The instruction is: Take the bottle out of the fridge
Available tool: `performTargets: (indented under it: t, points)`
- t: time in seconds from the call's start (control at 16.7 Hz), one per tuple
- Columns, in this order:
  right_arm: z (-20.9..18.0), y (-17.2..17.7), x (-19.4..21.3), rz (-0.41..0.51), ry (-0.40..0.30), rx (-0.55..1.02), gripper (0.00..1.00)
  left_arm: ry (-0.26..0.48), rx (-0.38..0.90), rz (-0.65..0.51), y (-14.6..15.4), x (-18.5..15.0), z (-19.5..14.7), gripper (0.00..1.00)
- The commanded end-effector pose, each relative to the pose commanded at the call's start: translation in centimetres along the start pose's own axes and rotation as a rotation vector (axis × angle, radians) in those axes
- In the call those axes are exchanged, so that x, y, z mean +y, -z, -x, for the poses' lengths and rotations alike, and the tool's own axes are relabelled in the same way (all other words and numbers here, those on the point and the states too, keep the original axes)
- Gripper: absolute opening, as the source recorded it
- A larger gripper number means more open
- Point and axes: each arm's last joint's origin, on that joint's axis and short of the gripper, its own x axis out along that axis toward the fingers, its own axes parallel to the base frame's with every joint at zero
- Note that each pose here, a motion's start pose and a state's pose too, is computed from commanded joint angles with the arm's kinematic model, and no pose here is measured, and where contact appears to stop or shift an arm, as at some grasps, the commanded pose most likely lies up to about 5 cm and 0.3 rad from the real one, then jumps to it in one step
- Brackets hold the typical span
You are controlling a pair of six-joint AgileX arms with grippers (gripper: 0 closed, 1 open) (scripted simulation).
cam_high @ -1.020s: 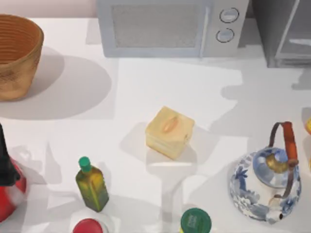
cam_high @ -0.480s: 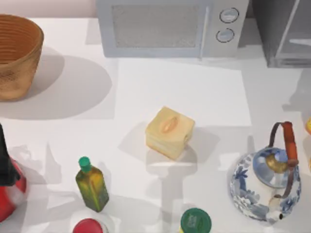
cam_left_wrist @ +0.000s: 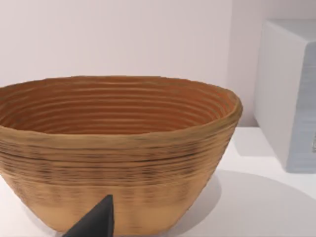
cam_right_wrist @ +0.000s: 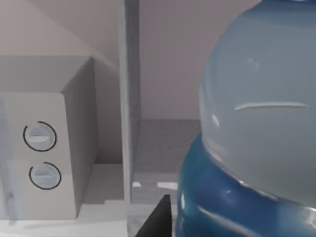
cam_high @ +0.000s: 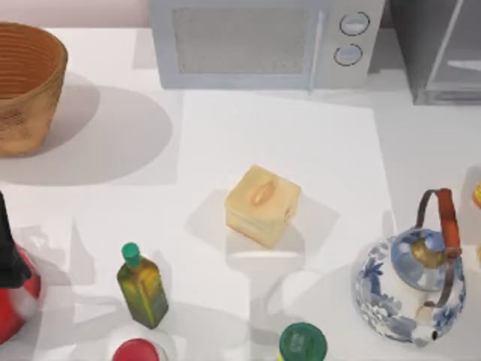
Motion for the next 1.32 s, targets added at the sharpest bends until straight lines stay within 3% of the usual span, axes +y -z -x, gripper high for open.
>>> performTargets:
  t: [0.42,0.84,1.02,1.32]
  points:
    - [3.2,4.4,0.6,-0.005,-0.005,0.007,0.00,0.000,0.000,0.000,0.0,0.0,0.0,1.00]
    - [3.3,4.8,0.6,-0.007,-0.004,0.013,0.00,0.000,0.000,0.000,0.0,0.0,0.0,1.00]
    - [3.3,2.9,0.8,-0.004,0.004,-0.037,0.00,0.000,0.000,0.000,0.0,0.0,0.0,1.00]
    - [2.0,-3.5,2.0,-0.013,0.023,-0.141,0.00,0.000,0.000,0.000,0.0,0.0,0.0,1.00]
